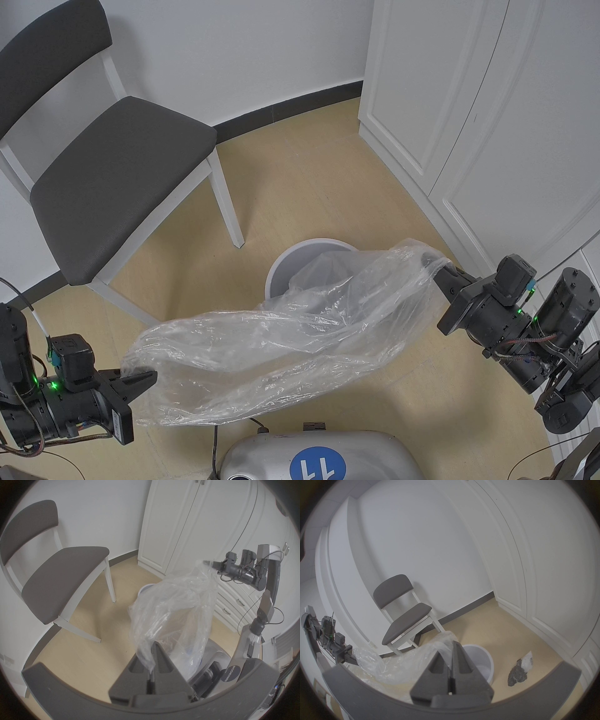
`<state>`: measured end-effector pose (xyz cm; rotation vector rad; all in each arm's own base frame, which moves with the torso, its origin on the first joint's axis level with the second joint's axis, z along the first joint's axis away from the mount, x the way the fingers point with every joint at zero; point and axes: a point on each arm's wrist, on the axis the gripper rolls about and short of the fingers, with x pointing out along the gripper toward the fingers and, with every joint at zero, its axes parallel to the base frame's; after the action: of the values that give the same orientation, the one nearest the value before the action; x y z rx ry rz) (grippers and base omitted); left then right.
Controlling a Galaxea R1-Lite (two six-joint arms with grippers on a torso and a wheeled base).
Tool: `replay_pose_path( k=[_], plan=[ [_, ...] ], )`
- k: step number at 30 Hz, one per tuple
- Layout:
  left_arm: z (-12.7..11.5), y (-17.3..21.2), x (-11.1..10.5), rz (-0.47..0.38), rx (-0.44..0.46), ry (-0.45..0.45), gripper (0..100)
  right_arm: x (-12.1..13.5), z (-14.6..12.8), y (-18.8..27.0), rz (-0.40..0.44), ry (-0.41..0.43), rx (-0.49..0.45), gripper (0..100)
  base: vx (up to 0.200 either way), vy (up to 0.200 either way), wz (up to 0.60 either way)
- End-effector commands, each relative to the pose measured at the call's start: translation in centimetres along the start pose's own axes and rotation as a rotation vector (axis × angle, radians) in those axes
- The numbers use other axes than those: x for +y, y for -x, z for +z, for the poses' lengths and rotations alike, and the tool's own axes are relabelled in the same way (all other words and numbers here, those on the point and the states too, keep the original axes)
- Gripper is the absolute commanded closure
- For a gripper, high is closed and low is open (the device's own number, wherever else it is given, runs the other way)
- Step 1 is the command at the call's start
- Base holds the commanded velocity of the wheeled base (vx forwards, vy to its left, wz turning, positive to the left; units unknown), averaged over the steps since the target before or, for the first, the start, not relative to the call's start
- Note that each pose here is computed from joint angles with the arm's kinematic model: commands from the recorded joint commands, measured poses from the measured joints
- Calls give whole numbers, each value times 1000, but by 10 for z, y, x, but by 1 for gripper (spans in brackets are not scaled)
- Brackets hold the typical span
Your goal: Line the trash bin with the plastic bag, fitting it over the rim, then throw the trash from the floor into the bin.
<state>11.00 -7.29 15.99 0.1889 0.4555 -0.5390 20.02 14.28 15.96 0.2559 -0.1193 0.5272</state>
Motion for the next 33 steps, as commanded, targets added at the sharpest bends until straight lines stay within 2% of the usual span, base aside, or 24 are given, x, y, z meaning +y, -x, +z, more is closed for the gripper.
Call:
replay_pose_path(
  k=[1,5,8,10,13,14,17,20,30,32,33],
  plan=[
    [-1,-3,0,5,18,-8,100,2,7,3,-25,13,1,100,0,0,0],
    [-2,-2,0,7,16,-10,100,1,7,5,-62,66,24,100,0,0,0],
    [2,5,0,-22,-31,5,100,2,7,6,-67,73,22,100,0,0,0],
    [3,12,-3,-148,-82,24,100,6,7,9,-46,70,29,100,0,0,0],
    [2,29,-8,-473,-153,123,100,10,4,12,-29,67,45,100,0,0,0],
    [2,34,-8,-547,-160,155,100,10,3,12,-28,67,48,100,0,0,0],
    [2,40,-6,-659,-162,214,100,10,1,13,-20,66,57,100,0,0,0],
    [2,39,-6,-680,-152,219,100,10,0,14,-18,67,66,100,0,0,0],
    [1,36,-5,-660,-145,213,100,12,-4,15,-13,69,83,100,0,0,0],
    [0,33,-3,-617,-148,176,100,12,-4,15,-14,69,77,100,0,0,0],
    [-1,31,2,-535,-160,120,100,13,-3,15,-13,69,72,100,0,0,0]
  ],
)
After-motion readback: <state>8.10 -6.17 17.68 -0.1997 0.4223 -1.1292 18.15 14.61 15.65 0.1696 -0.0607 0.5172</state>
